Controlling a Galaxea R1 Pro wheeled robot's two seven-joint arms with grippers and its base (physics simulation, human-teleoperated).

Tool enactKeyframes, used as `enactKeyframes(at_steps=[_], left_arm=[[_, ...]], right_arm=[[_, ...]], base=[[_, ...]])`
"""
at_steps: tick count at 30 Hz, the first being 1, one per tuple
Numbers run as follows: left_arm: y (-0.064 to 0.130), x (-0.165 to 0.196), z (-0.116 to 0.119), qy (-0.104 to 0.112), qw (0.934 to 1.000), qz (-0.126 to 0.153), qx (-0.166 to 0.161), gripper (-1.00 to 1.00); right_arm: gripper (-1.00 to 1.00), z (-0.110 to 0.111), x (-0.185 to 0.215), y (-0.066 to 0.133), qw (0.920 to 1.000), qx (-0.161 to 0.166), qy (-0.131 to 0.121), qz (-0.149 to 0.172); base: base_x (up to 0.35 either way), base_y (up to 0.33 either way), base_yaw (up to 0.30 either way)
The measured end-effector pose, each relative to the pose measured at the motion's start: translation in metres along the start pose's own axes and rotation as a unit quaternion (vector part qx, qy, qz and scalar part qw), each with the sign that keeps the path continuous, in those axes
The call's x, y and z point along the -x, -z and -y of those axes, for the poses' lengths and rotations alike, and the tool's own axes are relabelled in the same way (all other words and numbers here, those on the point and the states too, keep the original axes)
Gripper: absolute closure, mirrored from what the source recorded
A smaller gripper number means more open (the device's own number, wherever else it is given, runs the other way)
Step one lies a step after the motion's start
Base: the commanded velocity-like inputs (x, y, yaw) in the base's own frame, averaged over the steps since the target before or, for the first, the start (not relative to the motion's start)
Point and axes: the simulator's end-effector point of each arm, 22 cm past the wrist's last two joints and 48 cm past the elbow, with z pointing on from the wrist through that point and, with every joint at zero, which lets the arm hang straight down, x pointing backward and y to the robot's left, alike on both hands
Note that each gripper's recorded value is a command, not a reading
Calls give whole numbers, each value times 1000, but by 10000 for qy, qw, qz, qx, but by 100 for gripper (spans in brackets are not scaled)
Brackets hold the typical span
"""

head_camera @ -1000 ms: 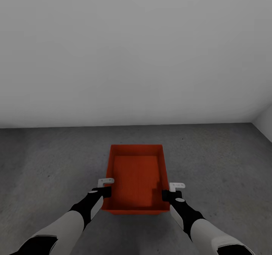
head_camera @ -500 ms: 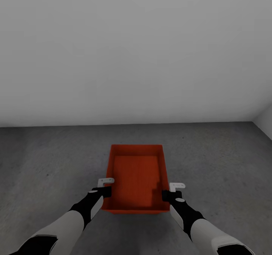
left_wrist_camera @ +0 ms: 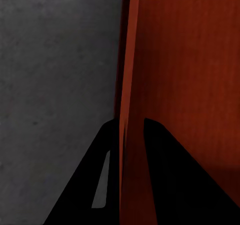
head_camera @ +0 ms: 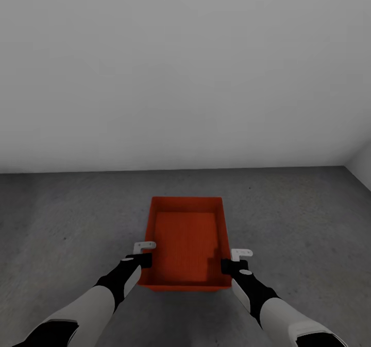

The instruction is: Move the two storage containers from the living room to the garage. In the garage, place one container on the floor and stack the other container on top of it (either order is fine).

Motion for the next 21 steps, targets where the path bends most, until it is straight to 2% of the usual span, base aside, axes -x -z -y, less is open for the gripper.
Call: enactKeyframes(at_steps=[15, 16, 17, 18, 21], left_arm=[[0, 0, 0, -5, 10000, 12, -3, 100], [0, 0, 0, -5, 10000, 12, 0, 100], [-1, 1, -1, 61, 10000, -26, 46, -100], [-7, 0, -10, 4, 9999, 66, 141, -100], [-7, -1, -11, 7, 9999, 52, 158, -100]], right_arm=[[100, 0, 0, 0, 10000, 7, -6, 8], [-100, 0, 0, 0, 10000, 9, -7, 8], [-100, 4, 0, -2, 9999, -32, -96, 1], [-100, 5, -3, -6, 9999, -23, -102, -48], [-100, 6, -3, -7, 9999, -33, -105, -54]], base=[[0, 0, 0], [0, 0, 0], [0, 0, 0], [0, 0, 0], [0, 0, 0]])
